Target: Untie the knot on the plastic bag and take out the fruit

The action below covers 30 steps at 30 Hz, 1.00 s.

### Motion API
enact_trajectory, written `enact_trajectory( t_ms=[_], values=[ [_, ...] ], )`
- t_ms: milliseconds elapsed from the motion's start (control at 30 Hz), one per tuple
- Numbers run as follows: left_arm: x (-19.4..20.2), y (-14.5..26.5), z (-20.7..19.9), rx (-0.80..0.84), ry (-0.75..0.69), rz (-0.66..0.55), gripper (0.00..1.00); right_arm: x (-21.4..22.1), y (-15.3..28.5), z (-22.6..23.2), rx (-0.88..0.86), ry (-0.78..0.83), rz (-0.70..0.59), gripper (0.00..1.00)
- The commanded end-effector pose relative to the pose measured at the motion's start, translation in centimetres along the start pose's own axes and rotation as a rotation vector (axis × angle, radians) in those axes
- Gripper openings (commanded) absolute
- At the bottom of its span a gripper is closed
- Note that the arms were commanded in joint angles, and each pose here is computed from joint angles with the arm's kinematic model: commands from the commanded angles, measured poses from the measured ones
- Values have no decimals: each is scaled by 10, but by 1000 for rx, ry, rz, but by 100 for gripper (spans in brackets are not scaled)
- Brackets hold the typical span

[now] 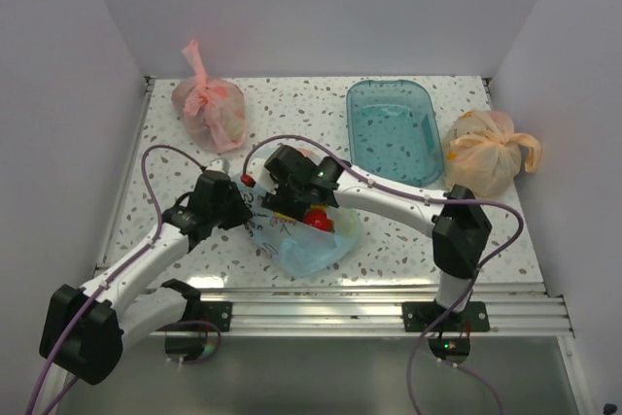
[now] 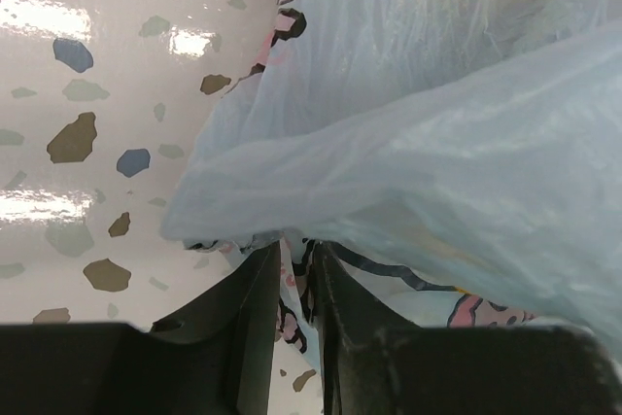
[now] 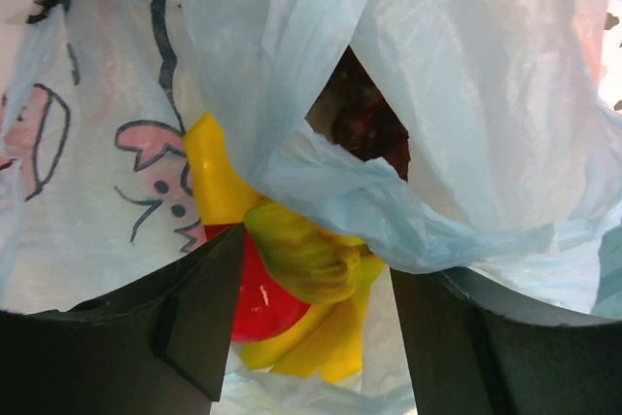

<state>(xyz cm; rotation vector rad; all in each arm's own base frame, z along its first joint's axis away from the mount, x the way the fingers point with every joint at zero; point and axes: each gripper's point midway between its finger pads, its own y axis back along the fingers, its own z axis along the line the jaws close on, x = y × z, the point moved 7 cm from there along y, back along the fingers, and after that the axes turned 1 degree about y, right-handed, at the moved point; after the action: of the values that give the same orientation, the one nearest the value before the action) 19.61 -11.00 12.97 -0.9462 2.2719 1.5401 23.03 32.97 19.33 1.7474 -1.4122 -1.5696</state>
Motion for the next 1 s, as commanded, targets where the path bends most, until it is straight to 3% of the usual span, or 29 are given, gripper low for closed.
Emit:
enact_trajectory(
  t_ms=[0,233,367,400,533,833,967],
  values=[
    [-12,5,-10,33,-36,-26,27,-4,-10,-3,-18,64,9,64],
    [-13,6,-10,29,-44,-30,27,12,-22,0,-29,100,81,63],
    [-14,6,-10,26,-47,-32,27,6,-11,-4,-12,97,64,32],
    [-14,6,-10,25,-49,-33,27,1,-2,-6,-13,90,34,20],
    [-16,8,-9,18,-50,-39,27,-24,35,-11,-31,58,-122,3],
    [-28,16,-15,0,-67,-61,25,-59,125,-31,80,2,-527,0],
    [-44,23,-19,-34,-89,-108,22,-72,142,-45,220,-53,-701,0]
  ],
)
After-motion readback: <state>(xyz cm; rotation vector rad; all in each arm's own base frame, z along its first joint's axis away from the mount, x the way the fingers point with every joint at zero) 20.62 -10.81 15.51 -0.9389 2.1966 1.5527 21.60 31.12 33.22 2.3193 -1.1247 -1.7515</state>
